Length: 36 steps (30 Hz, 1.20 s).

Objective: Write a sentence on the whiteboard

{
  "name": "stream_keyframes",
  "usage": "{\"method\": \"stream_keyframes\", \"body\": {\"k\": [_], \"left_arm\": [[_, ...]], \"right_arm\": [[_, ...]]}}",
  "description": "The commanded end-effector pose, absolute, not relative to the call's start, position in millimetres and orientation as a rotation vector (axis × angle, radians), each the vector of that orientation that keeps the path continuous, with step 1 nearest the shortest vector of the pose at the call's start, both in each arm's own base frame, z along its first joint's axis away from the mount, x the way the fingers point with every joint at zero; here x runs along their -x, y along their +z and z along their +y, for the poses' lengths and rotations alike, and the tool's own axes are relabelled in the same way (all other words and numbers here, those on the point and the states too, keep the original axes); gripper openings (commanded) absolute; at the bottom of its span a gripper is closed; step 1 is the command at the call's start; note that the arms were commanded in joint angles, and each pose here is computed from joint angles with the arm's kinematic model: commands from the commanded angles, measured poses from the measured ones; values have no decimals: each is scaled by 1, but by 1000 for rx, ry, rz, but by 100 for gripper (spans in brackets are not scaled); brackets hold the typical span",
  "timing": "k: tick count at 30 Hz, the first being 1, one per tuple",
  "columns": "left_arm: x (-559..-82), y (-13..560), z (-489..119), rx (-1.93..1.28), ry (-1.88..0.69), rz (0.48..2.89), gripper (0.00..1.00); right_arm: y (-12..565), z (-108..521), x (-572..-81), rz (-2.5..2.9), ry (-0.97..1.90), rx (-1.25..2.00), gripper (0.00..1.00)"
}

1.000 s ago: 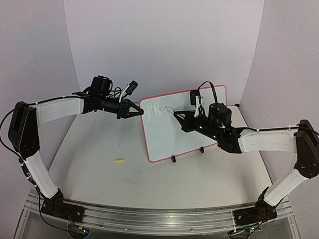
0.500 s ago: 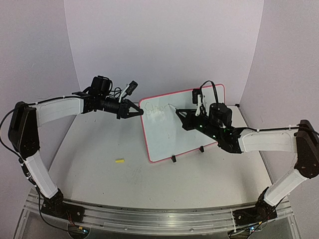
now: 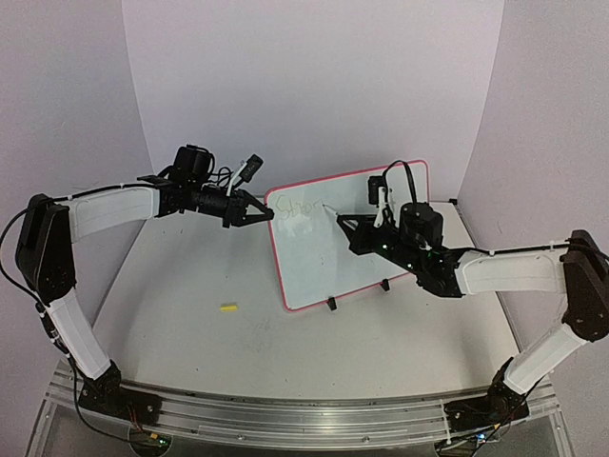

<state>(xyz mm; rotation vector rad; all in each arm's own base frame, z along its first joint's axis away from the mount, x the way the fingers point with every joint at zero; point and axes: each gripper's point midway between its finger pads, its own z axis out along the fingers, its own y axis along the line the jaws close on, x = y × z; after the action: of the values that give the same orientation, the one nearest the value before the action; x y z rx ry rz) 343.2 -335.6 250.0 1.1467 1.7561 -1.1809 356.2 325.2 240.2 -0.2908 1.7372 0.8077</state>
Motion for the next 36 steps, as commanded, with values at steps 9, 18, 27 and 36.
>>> {"method": "stream_keyframes", "body": {"k": [9, 18, 27, 36], "left_arm": [[-338, 250, -335, -1189, -1126, 1753, 0], [-338, 251, -334, -1189, -1123, 1751, 0], [-337, 252, -335, -1190, -1123, 1749, 0], [-336, 252, -335, -1193, -1121, 1748, 0]], "right_arm": [[252, 314, -350, 1715, 817, 261, 0], [290, 314, -329, 1604, 920, 338, 0], [281, 306, -338, 1606, 993, 333, 0], [276, 306, -349, 1614, 1001, 324, 0]]}}
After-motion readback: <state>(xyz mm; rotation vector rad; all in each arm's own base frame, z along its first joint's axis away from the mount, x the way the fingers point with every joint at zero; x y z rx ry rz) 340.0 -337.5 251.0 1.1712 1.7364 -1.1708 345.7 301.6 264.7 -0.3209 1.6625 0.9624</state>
